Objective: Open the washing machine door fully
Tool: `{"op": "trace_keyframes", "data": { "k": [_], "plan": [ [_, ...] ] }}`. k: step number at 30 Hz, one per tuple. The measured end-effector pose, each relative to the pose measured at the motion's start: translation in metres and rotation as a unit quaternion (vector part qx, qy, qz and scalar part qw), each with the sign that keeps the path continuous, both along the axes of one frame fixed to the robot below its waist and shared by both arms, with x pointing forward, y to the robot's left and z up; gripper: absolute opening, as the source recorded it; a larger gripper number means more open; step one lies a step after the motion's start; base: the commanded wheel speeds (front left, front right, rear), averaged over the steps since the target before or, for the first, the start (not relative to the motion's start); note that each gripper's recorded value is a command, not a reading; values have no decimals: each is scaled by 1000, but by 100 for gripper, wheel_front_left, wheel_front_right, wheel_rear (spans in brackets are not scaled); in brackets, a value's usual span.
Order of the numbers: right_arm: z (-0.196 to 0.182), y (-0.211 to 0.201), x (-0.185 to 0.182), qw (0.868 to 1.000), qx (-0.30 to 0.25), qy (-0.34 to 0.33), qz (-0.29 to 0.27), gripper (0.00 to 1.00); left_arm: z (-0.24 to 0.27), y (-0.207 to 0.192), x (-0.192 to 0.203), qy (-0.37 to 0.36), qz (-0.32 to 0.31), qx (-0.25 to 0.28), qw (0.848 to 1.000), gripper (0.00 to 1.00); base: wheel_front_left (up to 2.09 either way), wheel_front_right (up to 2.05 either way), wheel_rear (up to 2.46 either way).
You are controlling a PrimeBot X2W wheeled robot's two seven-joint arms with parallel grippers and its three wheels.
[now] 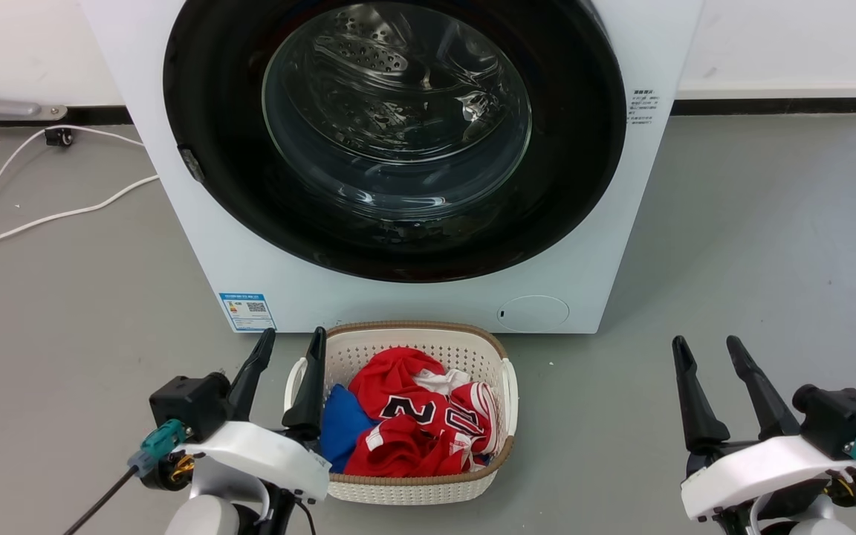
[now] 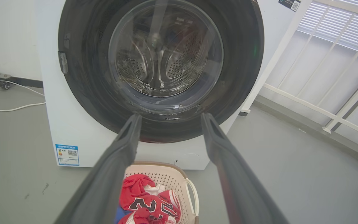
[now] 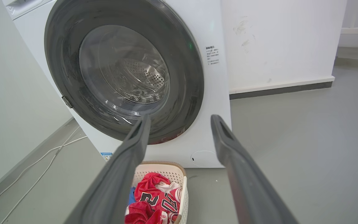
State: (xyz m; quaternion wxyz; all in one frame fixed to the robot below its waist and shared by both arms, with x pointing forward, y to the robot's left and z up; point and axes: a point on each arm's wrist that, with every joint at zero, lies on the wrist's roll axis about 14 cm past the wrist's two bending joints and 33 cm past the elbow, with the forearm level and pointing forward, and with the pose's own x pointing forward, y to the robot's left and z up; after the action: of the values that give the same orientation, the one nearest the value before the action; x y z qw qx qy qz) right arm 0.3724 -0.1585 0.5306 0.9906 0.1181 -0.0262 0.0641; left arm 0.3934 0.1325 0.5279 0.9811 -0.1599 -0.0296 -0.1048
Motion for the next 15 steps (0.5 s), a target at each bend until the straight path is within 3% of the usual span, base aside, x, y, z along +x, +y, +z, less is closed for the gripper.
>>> {"op": "trace_keyframes", "data": {
  "k": [15],
  "plan": [
    [2,3,-4,998,-59,-10,3,100,-2,-3,1,-17,-2,65,998,100,0,0,0]
  ]
}}
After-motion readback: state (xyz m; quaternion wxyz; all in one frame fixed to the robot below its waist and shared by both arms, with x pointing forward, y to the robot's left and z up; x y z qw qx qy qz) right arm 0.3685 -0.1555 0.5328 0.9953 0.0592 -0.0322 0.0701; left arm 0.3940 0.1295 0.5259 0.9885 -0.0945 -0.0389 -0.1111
